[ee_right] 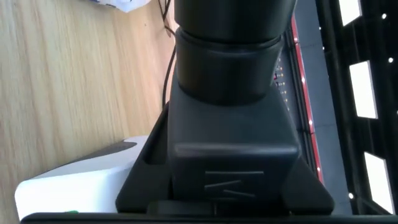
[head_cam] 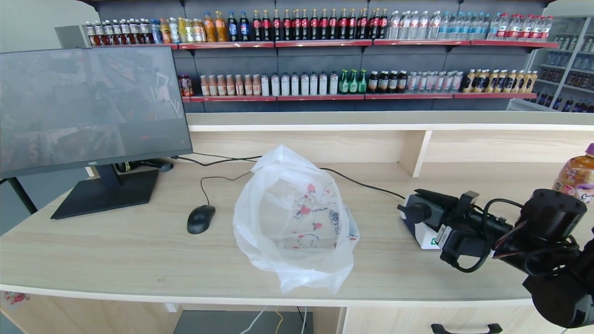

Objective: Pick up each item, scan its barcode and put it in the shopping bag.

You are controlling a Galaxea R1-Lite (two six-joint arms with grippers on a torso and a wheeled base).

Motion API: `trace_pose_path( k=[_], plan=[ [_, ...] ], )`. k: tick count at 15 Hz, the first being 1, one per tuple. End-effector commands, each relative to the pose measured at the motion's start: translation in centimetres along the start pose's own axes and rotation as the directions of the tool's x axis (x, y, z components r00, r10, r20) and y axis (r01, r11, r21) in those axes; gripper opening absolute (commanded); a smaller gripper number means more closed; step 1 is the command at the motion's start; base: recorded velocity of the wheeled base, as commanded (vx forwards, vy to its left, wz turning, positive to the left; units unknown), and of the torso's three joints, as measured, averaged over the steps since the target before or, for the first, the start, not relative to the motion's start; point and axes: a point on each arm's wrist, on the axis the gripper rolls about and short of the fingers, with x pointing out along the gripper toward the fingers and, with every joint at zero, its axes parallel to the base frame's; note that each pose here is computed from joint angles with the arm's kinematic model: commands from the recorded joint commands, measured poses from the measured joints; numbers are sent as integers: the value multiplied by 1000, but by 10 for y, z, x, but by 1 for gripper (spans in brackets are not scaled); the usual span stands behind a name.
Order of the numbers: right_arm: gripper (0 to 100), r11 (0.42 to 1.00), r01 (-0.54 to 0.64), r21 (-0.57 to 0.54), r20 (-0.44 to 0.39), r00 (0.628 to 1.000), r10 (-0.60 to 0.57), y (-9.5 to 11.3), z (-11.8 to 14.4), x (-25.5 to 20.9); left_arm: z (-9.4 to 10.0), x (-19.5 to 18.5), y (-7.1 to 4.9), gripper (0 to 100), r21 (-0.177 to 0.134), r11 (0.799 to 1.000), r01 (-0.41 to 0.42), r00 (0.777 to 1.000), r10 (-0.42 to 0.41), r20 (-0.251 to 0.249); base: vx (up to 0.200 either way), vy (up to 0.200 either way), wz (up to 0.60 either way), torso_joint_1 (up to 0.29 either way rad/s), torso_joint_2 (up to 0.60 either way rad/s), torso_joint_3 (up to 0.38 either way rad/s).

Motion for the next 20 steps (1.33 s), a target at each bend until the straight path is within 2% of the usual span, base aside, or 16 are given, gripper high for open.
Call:
trace_pose_path(
  k=[1,20],
  plan=[
    [0,1000,-6,5,-11,1000,6,3,-5,0,0,0,0,0,0,1000,0,1000,0,0,0,0,0,0,0,0],
    [0,1000,8,3,-22,1000,-8,-2,-8,-3,0,0,0,0,0,1000,-2,1000,2,0,0,0,0,0,0,0]
  ],
)
